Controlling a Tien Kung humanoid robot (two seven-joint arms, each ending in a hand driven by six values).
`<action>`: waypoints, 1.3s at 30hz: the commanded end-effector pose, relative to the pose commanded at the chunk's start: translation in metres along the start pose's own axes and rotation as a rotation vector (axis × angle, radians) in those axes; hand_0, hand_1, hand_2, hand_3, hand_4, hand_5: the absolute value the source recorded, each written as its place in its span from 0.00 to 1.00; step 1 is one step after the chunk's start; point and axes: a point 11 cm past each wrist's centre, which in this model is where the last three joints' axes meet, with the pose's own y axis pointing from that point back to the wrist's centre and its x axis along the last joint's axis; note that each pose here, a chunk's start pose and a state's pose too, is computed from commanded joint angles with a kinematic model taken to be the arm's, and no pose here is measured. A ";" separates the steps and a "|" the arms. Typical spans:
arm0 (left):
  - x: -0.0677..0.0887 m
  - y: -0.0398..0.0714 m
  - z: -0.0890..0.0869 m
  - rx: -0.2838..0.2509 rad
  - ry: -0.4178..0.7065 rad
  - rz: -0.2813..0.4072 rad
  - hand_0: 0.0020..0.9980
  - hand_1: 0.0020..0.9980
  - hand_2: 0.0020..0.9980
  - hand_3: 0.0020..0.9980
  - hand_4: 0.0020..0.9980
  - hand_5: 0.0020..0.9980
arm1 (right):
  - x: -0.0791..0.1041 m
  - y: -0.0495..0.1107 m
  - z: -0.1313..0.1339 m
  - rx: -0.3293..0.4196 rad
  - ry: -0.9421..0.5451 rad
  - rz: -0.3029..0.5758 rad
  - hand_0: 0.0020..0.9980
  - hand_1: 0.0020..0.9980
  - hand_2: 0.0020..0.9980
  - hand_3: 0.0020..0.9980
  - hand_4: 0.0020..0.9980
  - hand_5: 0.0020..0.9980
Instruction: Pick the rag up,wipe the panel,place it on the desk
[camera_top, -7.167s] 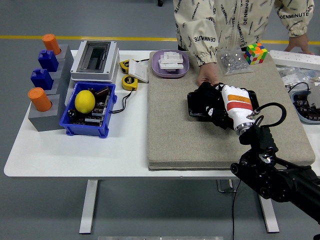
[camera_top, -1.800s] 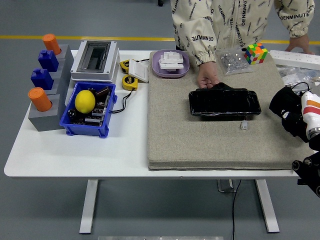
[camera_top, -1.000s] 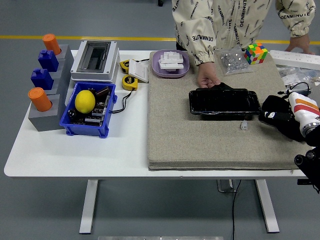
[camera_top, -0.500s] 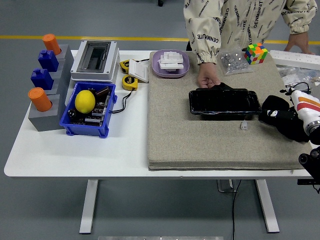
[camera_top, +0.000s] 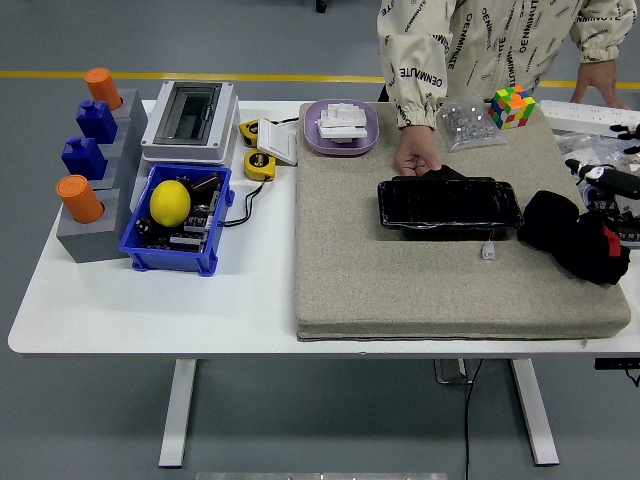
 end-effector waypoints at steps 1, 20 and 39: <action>0.000 0.000 0.000 0.000 0.000 0.000 0.61 0.64 0.66 0.56 0.63 0.44 | 0.004 0.000 -0.003 0.009 -0.046 0.003 0.76 0.72 0.80 0.80 1.00 0.57; -0.002 0.000 0.009 -0.018 -0.002 -0.002 0.61 0.64 0.66 0.56 0.63 0.44 | 0.030 0.010 0.022 -0.017 -0.900 -0.180 0.71 0.71 0.76 0.74 1.00 0.75; 0.004 0.000 0.004 -0.009 -0.015 0.007 0.61 0.64 0.66 0.56 0.63 0.44 | 0.021 0.030 0.031 0.004 -1.608 -0.287 0.94 0.89 0.94 0.99 1.00 0.86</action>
